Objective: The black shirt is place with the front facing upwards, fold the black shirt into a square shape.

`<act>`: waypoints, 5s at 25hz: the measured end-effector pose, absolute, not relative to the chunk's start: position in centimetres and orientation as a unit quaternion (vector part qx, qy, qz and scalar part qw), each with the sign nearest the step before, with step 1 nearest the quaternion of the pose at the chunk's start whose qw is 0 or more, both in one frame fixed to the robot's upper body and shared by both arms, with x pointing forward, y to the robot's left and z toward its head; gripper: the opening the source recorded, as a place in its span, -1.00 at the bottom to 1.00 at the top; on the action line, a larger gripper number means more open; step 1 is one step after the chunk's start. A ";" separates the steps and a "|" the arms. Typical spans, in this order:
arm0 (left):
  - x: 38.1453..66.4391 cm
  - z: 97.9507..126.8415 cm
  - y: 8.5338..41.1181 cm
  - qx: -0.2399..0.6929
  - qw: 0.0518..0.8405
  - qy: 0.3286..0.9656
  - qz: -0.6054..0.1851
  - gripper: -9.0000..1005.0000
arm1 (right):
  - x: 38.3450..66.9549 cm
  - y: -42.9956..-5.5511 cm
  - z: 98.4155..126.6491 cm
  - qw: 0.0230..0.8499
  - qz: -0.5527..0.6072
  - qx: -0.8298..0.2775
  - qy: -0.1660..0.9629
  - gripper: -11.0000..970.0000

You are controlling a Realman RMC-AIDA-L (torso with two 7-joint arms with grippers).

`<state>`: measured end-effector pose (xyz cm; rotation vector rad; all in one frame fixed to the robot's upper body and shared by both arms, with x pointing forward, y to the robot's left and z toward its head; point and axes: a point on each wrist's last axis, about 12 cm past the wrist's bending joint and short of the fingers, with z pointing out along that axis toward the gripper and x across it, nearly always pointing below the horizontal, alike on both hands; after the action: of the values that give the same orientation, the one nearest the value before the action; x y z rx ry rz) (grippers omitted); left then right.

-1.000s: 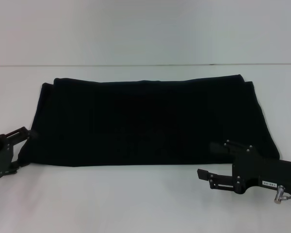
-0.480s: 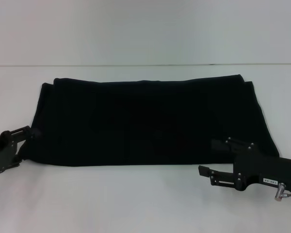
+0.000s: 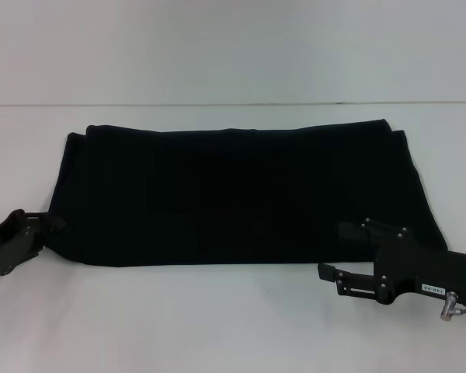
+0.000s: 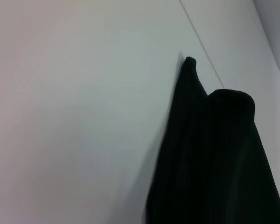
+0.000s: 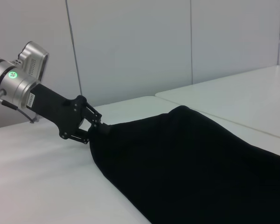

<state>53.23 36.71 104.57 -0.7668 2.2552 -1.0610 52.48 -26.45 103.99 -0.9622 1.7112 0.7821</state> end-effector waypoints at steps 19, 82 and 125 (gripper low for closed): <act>52.7 104.3 39.1 -0.315 0.314 0.822 -0.356 -0.92 | 52.3 -26.5 103.9 0.499 0.327 -0.380 0.707 0.78; 53.9 103.9 14.3 0.057 0.224 0.775 -0.588 -0.39 | 50.1 -31.3 101.9 0.515 0.313 -0.157 0.782 0.78; 51.7 105.0 27.7 0.189 0.534 0.721 -0.399 0.89 | 53.7 -27.7 105.8 0.514 0.288 -0.397 0.703 0.78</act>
<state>51.75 27.68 105.03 0.4509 1.7182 -0.9515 53.72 -27.75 105.77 -0.9551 1.6895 0.6930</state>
